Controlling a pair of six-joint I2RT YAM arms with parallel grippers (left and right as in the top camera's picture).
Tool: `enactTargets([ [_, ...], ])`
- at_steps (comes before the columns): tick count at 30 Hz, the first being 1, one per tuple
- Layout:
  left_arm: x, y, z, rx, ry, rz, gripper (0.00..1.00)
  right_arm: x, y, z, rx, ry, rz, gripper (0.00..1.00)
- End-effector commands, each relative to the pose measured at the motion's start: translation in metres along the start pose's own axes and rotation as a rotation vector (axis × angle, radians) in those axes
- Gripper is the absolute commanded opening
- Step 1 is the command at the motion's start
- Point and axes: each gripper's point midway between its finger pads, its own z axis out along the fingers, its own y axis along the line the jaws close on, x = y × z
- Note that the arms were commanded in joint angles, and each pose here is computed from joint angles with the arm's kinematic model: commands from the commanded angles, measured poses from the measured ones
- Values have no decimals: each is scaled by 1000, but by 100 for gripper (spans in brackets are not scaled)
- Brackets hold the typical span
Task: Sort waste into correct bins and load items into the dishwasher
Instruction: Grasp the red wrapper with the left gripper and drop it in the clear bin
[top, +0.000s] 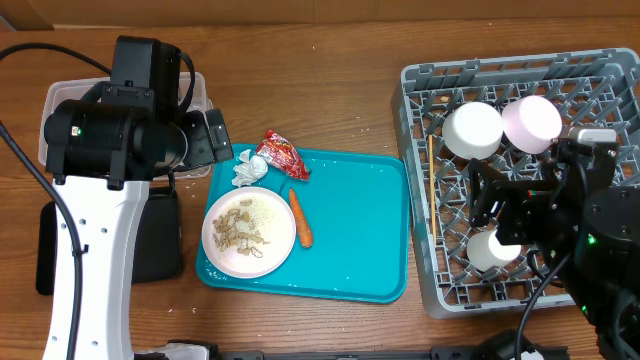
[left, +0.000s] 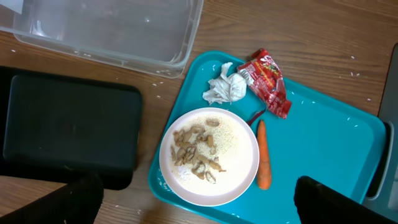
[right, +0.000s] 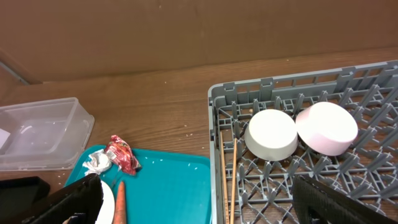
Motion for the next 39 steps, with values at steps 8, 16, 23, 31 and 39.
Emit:
enactTargets([
  [8, 12, -64, 12, 232, 112, 40, 81, -3, 1, -3, -8, -12, 8, 100],
  [16, 34, -105, 96, -21, 215, 241, 89, -3, 1, -3, -8, -12, 8, 100],
  [23, 52, -140, 202, -82, 330, 293, 79, -3, 1, -3, -8, -12, 8, 100],
  [31, 67, -140, 272, -167, 378, 283, 75, -3, 1, -3, -8, -12, 8, 100],
  [39, 76, -141, 301, -182, 402, 287, 10, -3, 1, -3, -8, -12, 8, 100],
])
